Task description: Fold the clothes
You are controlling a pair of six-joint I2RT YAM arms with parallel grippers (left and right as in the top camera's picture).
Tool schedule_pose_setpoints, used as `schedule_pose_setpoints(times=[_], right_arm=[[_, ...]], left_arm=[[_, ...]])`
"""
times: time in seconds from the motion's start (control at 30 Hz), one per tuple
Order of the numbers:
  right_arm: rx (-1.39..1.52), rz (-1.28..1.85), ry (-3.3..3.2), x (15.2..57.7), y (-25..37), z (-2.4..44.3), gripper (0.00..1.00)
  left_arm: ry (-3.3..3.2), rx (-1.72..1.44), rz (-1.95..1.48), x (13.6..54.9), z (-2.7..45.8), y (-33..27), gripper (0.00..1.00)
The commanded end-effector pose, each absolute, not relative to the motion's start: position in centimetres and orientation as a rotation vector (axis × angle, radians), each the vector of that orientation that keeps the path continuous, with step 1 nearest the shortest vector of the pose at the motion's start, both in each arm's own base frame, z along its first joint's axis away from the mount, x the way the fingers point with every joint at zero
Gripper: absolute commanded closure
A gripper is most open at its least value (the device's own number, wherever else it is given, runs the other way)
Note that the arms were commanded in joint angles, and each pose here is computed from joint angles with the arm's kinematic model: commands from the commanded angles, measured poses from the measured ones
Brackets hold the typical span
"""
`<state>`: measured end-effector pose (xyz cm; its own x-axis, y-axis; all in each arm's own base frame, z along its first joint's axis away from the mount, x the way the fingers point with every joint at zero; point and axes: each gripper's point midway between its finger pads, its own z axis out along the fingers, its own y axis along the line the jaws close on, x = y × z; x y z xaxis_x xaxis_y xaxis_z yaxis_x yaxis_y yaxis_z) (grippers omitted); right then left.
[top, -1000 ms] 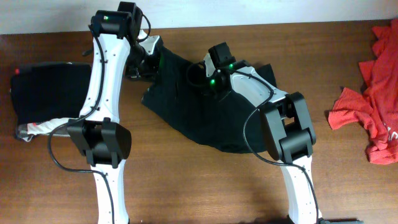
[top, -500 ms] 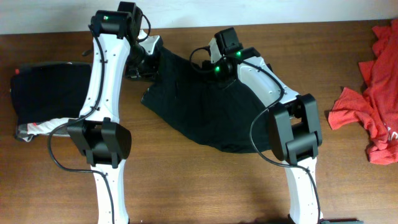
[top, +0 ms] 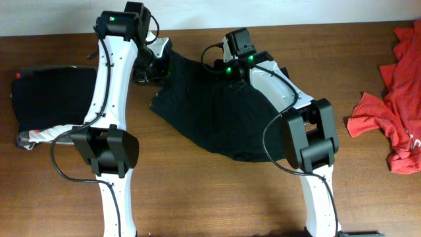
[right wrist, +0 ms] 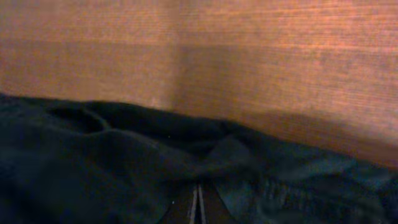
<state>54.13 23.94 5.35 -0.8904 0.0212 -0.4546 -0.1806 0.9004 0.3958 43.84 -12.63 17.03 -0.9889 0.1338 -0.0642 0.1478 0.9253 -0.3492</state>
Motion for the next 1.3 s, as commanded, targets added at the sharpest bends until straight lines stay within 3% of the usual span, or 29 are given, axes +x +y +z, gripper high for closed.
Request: schedule_pose_setpoints(times=[0.0,0.53,0.8,0.97,1.27], right_arm=[[-0.121,0.572,2.604,54.4,24.2,4.5,0.96],[-0.17,0.576,2.647,53.6,26.4,0.4,0.92],[-0.098,0.553,2.602,55.0,21.1,9.2,0.89],[0.035,0.466,2.762,51.2,14.0,13.6,0.96],[0.264,0.417,3.088,43.9,7.5,11.7,0.96]], left_arm=[[2.993,0.233,-0.586,44.1,18.6,-12.8,0.99],[2.993,0.244,-0.586,44.0,18.6,-13.1,0.99],[2.994,0.242,-0.534,44.2,18.5,-12.6,0.99],[2.953,0.245,-0.458,44.6,19.8,-11.8,0.99],[2.844,0.318,-0.46,44.1,23.5,-13.8,0.99]])
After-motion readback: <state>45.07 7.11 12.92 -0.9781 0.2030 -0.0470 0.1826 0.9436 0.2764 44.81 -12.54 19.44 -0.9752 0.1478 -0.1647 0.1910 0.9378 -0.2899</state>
